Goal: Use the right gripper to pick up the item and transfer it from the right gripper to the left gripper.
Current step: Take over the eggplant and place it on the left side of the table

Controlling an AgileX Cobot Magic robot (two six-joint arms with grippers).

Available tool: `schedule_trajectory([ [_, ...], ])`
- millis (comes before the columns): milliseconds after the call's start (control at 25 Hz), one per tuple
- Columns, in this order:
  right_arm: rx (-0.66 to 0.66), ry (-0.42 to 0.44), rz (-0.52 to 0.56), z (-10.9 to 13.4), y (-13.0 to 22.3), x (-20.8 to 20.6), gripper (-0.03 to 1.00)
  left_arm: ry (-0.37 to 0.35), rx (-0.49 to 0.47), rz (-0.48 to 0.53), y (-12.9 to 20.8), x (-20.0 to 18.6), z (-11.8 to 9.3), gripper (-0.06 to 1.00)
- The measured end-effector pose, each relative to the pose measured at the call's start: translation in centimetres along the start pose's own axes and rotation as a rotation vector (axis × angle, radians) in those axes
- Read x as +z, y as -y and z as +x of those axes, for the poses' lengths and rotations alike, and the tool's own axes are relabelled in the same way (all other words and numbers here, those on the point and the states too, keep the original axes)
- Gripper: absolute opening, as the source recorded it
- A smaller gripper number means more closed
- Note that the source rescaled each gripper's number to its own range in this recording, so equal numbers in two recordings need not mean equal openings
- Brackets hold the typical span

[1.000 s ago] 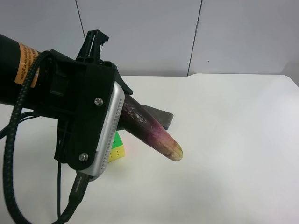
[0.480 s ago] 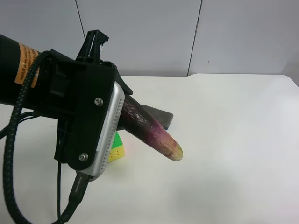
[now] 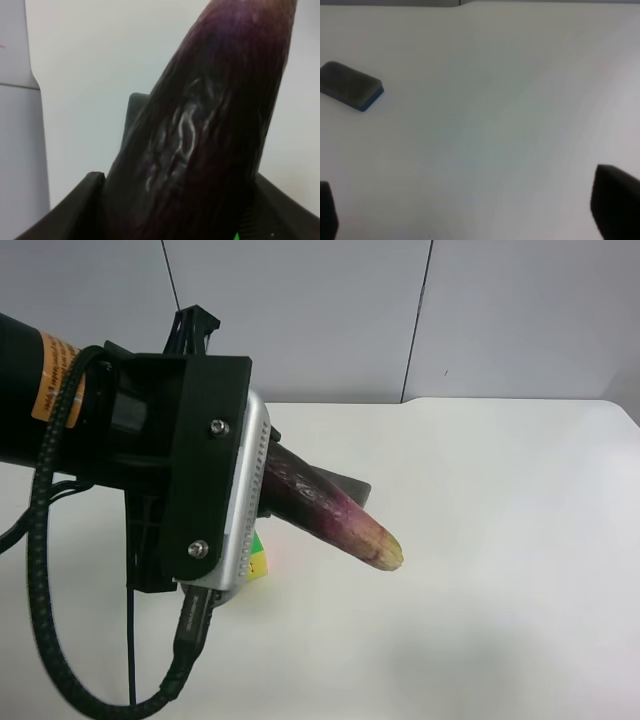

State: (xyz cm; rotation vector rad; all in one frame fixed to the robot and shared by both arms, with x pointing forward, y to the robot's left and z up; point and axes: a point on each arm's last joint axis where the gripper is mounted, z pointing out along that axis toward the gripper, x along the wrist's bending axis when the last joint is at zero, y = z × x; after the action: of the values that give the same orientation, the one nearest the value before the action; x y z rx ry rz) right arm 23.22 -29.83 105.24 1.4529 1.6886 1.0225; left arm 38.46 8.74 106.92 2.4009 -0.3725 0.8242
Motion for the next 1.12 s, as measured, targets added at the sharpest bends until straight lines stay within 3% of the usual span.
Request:
schedule_trajectory([
  [240,0.000,0.000,0.000,0.0,0.0,0.0,1.00,-0.059,-0.310,0.069,2.5,0.0,1.7,0.00],
  [520,0.000,0.000,0.000,0.0,0.0,0.0,1.00,-0.282,-0.816,0.256,11.4,-1.8,5.8,0.00],
  [640,0.000,0.000,0.000,0.0,0.0,0.0,1.00,-0.368,-0.985,0.307,14.6,-3.0,6.6,0.00],
  [800,0.000,0.000,0.000,0.0,0.0,0.0,1.00,-0.425,-1.117,0.360,17.3,-3.6,6.8,0.00],
  [1120,0.000,0.000,0.000,0.0,0.0,0.0,1.00,-0.357,-1.284,0.488,21.1,-0.1,5.9,0.00],
])
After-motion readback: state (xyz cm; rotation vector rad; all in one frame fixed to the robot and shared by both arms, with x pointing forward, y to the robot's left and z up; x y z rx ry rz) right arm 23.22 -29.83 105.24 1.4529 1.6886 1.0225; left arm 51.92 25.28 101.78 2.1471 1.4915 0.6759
